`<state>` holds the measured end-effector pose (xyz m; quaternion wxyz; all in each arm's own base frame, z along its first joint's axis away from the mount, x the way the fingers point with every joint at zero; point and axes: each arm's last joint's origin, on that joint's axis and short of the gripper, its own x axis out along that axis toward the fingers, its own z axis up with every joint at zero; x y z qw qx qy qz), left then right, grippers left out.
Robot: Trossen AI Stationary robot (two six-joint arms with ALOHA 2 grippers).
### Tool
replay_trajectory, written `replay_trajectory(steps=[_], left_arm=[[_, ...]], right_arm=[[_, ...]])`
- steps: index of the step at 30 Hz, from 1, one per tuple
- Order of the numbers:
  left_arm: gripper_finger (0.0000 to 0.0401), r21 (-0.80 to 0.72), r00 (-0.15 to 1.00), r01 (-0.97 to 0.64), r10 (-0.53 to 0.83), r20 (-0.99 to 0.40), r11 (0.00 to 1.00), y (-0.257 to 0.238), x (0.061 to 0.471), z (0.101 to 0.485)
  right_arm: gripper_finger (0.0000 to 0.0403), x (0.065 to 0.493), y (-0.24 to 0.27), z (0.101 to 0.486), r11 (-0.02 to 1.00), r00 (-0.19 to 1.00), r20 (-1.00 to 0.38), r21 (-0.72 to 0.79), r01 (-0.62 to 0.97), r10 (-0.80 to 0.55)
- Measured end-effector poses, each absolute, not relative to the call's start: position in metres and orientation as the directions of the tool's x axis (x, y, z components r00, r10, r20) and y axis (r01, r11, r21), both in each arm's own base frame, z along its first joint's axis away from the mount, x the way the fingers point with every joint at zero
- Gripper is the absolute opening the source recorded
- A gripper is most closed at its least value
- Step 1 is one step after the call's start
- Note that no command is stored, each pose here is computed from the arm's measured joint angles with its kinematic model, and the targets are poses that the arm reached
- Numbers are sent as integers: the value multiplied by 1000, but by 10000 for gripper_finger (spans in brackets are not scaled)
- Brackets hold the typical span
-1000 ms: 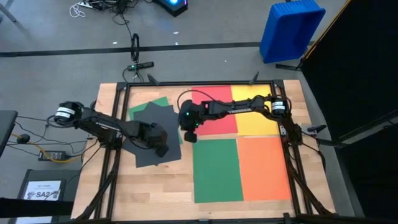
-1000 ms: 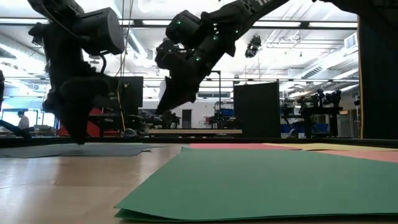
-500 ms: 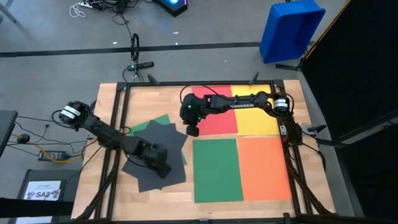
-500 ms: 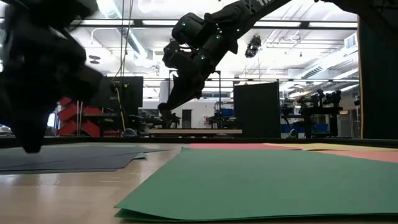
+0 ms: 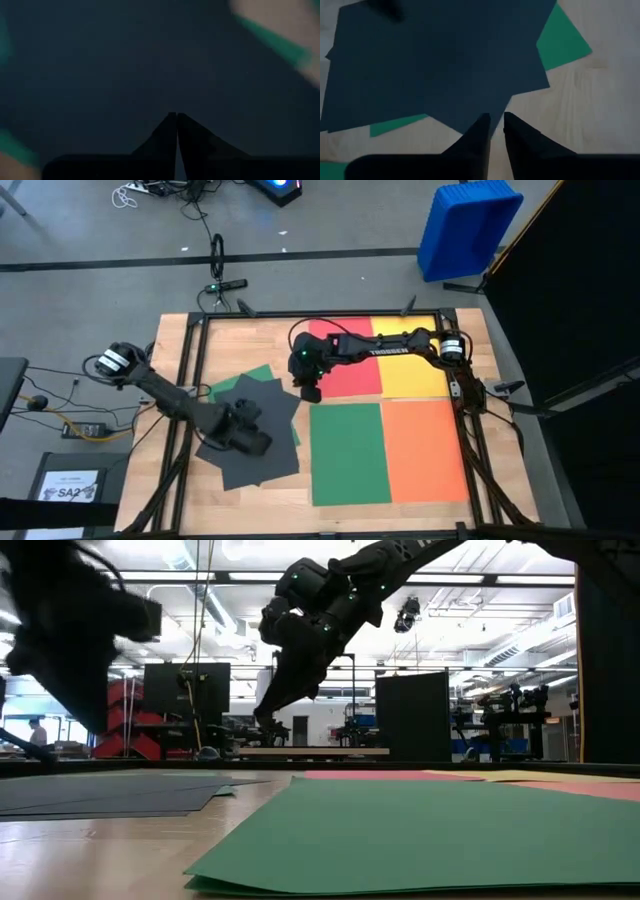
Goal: Organize paper
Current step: Stack the green colored paper on top of the green colored papers
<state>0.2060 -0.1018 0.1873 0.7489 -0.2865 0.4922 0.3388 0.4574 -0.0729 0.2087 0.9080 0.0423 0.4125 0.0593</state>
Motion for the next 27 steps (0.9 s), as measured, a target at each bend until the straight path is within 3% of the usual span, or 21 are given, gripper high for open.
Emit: replay_trajectory(steps=[4, 9, 20, 27], left_arm=[[0, 36, 189, -776, 287, -939, 630, -69, 206, 173], [0, -62, 246, -699, 159, -956, 713, -53, 215, 153], [0, -304, 273, -549, -177, -946, 779, -98, 212, 142], [0, -298, 320, -525, -140, -937, 797, -113, 223, 172]], right_arm=[[61, 459, -60, 209, 987, 649, -744, 127, -100, 161], [95, 460, -52, 209, 991, 645, -753, 94, -94, 133], [145, 459, -60, 210, 994, 649, -754, 82, -66, 105], [172, 467, -52, 212, 994, 704, -701, 65, -92, 111]])
